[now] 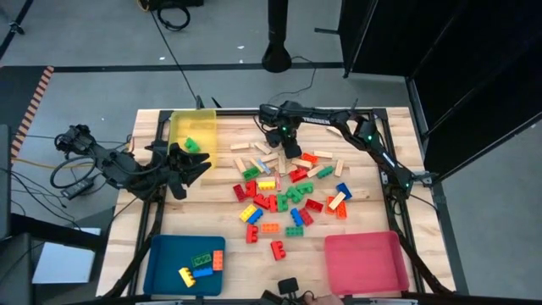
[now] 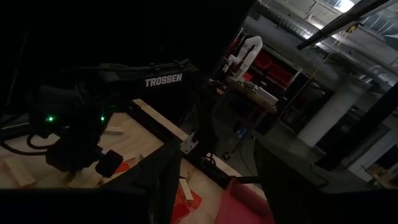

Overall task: Sort blocks by size
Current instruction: Put the wooden block into the red bin

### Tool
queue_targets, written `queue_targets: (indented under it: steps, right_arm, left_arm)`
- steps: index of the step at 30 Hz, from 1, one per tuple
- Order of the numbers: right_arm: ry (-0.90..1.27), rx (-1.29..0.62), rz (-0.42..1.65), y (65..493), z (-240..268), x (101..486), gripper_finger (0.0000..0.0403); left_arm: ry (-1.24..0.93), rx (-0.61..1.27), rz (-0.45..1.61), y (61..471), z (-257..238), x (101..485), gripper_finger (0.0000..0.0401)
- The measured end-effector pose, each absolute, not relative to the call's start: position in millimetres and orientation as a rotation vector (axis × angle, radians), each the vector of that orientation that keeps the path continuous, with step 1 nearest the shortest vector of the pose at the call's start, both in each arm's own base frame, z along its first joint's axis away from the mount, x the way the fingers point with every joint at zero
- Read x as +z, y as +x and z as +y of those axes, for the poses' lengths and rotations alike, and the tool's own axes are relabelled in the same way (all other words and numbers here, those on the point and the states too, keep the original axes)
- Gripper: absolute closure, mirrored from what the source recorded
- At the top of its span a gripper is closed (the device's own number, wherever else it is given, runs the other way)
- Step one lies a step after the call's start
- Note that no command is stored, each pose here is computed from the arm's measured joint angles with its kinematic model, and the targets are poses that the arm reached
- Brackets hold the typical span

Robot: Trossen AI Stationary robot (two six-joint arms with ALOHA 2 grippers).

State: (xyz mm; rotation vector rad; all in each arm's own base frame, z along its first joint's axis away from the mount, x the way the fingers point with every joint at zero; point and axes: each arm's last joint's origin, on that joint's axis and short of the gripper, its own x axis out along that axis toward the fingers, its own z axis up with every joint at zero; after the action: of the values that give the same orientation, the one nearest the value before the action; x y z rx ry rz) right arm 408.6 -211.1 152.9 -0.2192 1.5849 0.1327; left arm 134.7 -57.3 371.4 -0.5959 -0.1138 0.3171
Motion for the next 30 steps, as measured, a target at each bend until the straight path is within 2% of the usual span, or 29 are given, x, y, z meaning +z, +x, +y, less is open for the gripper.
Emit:
queue_targets:
  steps: [6,10,15,20,30]
  right_arm:
    - [-0.233,0.087,1.522,414.3,-214.1,193.5,0.0332]
    - [-0.253,0.026,1.436,412.8,-213.4,238.5,0.0332]
    - [-0.261,-0.053,1.337,401.3,-207.6,292.5,0.0332]
    - [-0.201,-0.118,1.27,383.8,-195.7,329.6,0.0332]
    - [-0.001,0.006,1.264,353.9,-127.3,377.2,0.0332]
  left_arm:
    - [-0.595,0.317,-0.114,134.7,-57.3,371.4,0.0192]
    - [-0.59,0.317,-0.114,134.7,-57.2,371.5,0.0192]
    - [-0.59,0.317,-0.113,134.7,-57.3,371.4,0.0192]
    - [-0.591,0.317,-0.114,134.7,-57.2,371.5,0.0192]
    - [-0.593,0.316,-0.117,134.7,-57.3,371.8,0.0192]
